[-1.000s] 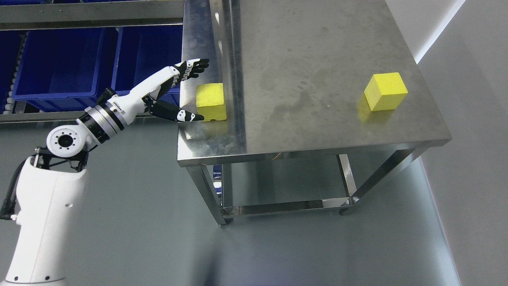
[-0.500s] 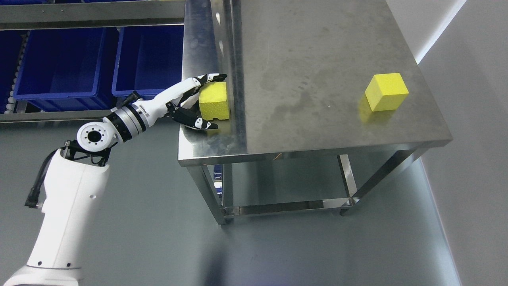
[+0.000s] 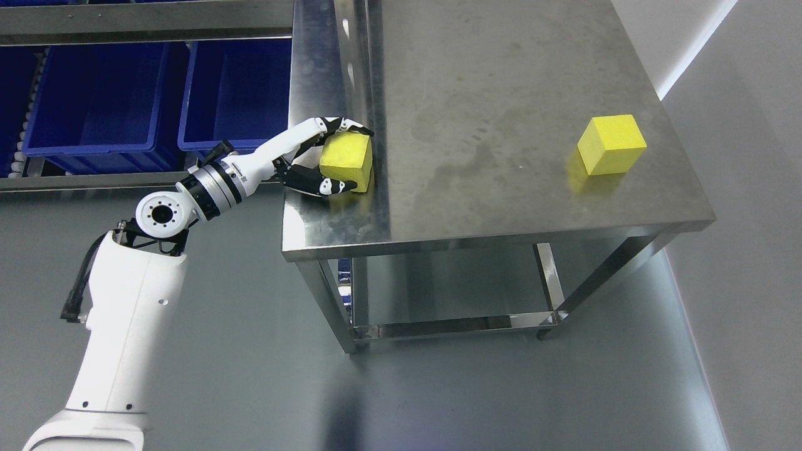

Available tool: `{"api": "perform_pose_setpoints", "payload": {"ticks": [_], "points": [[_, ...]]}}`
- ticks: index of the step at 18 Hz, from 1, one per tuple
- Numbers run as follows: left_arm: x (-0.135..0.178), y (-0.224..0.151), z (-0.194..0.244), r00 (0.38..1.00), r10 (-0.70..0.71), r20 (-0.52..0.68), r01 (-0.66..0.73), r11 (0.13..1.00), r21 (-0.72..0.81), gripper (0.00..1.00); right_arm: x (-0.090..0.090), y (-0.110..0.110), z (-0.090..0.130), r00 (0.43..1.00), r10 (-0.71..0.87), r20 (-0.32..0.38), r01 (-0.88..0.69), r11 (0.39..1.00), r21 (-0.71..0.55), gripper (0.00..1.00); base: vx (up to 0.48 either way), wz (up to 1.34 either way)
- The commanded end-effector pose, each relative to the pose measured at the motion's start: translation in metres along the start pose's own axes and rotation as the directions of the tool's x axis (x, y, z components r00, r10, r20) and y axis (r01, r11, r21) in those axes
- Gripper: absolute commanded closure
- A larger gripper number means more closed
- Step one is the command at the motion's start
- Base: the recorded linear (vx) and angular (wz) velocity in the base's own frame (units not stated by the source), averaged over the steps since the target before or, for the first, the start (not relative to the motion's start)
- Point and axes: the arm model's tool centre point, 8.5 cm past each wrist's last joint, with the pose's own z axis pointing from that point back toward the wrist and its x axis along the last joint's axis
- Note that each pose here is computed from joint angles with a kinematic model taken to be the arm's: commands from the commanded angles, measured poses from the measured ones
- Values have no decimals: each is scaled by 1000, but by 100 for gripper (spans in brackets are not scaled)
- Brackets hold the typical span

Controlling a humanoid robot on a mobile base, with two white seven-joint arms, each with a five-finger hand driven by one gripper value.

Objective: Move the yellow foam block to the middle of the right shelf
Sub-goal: 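Close the left hand around the yellow foam cube, then lift the cube with the left hand and raise it high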

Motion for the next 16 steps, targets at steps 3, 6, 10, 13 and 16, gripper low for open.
{"api": "perform_pose_setpoints", "payload": {"ticks": [3, 6, 10, 13, 16], "points": [[24, 9, -16, 970, 82, 227, -125, 976, 181, 65, 6, -11, -1, 1000, 5, 17, -4, 1000, -17, 0, 0, -5], [42, 51, 18, 932, 56, 359, -186, 922, 340, 64, 6, -11, -1, 1000, 6, 17, -6, 1000, -17, 0, -5, 63], [46, 82, 44, 841, 81, 535, -434, 692, 577, 60, 6, -11, -1, 1000, 5, 17, -4, 1000, -17, 0, -19, 228], [41, 94, 64, 838, 51, 544, -496, 487, 719, 60, 6, -11, -1, 1000, 5, 17, -4, 1000, -17, 0, -25, 400], [38, 99, 84, 840, 28, 543, -506, 405, 762, 61, 6, -11, -1, 1000, 5, 17, -4, 1000, -17, 0, -11, 595]]}}
